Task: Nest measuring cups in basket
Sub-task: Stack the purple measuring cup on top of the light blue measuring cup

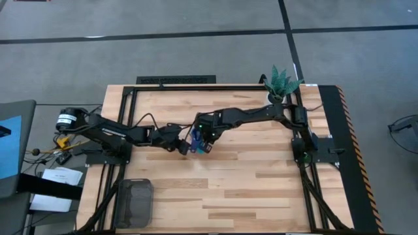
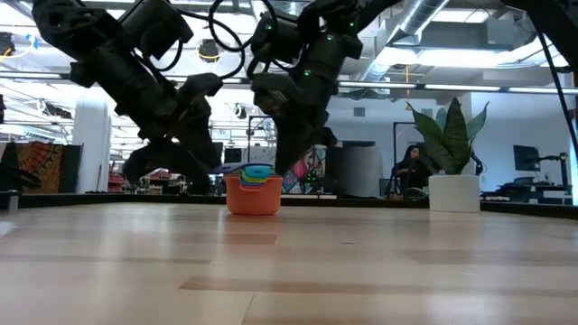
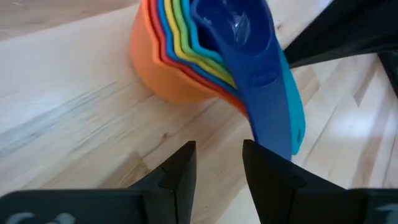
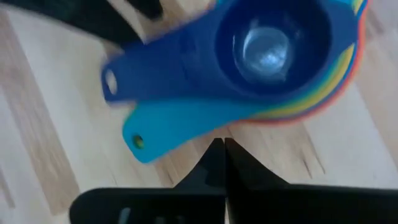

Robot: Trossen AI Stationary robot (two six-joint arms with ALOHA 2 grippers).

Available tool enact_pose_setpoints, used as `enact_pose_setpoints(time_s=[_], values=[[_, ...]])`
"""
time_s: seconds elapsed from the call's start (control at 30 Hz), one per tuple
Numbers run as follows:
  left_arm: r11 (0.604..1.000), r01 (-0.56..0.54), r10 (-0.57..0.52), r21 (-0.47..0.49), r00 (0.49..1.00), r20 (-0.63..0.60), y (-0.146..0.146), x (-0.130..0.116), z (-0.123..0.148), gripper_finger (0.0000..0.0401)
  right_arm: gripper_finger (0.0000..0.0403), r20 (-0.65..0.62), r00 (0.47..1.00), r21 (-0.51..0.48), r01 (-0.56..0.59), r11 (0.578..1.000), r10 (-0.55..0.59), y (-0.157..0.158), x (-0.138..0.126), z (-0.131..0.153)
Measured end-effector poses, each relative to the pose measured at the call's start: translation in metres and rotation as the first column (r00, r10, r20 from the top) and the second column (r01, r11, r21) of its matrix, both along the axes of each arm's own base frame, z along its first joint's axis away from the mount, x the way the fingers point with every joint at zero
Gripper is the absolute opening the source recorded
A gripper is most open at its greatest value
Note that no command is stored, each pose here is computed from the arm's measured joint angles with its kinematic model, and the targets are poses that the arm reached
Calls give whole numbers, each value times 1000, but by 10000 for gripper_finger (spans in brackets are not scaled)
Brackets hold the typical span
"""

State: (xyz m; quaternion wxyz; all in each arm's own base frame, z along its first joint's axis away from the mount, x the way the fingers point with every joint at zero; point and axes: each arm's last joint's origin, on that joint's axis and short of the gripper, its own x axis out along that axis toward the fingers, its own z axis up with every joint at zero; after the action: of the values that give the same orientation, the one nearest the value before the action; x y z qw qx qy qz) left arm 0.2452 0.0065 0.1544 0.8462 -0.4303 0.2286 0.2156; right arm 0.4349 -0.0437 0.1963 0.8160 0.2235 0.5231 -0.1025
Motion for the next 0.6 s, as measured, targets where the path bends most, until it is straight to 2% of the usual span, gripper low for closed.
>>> enact_pose_setpoints(time_s=[0.6], values=[[999, 4, -8, 40, 996, 87, 5, 5, 8, 119, 18, 22, 1000, 8, -7, 1000, 7, -6, 1, 1]])
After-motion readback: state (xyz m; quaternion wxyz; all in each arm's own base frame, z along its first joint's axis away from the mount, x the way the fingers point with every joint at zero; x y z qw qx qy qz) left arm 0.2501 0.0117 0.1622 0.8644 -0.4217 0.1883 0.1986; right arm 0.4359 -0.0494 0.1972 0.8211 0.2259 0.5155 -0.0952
